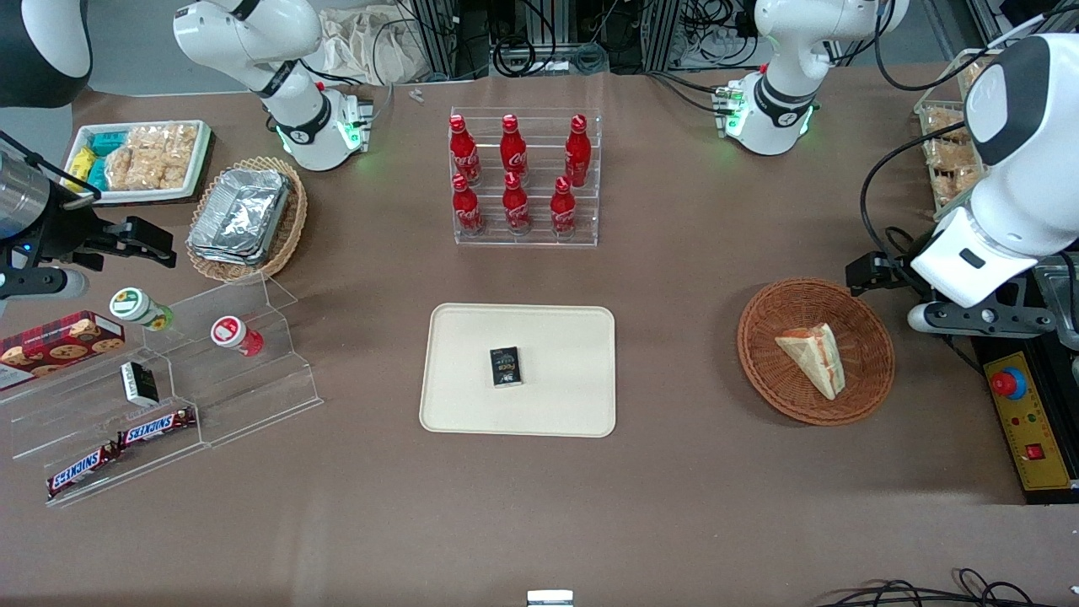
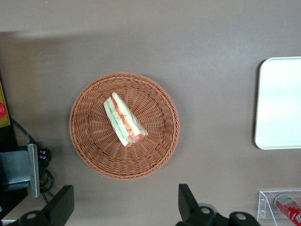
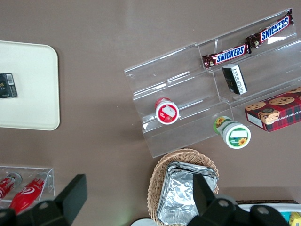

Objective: Place sandwich from basket to tray
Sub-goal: 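Move the left gripper over the wrapped sandwich in the wicker basket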

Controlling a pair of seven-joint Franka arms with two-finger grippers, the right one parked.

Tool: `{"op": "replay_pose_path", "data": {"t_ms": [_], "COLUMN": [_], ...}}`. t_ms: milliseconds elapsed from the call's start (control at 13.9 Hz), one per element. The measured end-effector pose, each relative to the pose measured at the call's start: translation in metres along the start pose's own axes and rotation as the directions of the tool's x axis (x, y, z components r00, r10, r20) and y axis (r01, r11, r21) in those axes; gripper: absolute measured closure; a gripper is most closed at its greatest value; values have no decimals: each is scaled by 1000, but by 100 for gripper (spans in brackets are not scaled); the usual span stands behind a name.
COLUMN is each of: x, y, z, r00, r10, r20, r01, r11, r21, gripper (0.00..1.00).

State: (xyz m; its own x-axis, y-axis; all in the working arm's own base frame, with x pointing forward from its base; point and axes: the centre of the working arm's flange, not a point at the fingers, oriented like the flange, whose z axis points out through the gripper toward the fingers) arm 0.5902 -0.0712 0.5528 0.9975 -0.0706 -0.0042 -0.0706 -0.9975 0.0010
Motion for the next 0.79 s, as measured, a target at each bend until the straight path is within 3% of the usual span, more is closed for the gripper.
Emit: {"op": "replay_pose_path", "data": {"t_ms": [505, 649, 794], "x": [12, 18, 23], "y": [0, -1, -3], "z": [28, 45, 66], "r00": [993, 974, 945], "r10": [-109, -217, -321], "r20": [46, 63, 58], "r01": [109, 217, 321], "r11": [994, 976, 947], "r21": [2, 10, 13], "gripper": [0, 0, 0]}}
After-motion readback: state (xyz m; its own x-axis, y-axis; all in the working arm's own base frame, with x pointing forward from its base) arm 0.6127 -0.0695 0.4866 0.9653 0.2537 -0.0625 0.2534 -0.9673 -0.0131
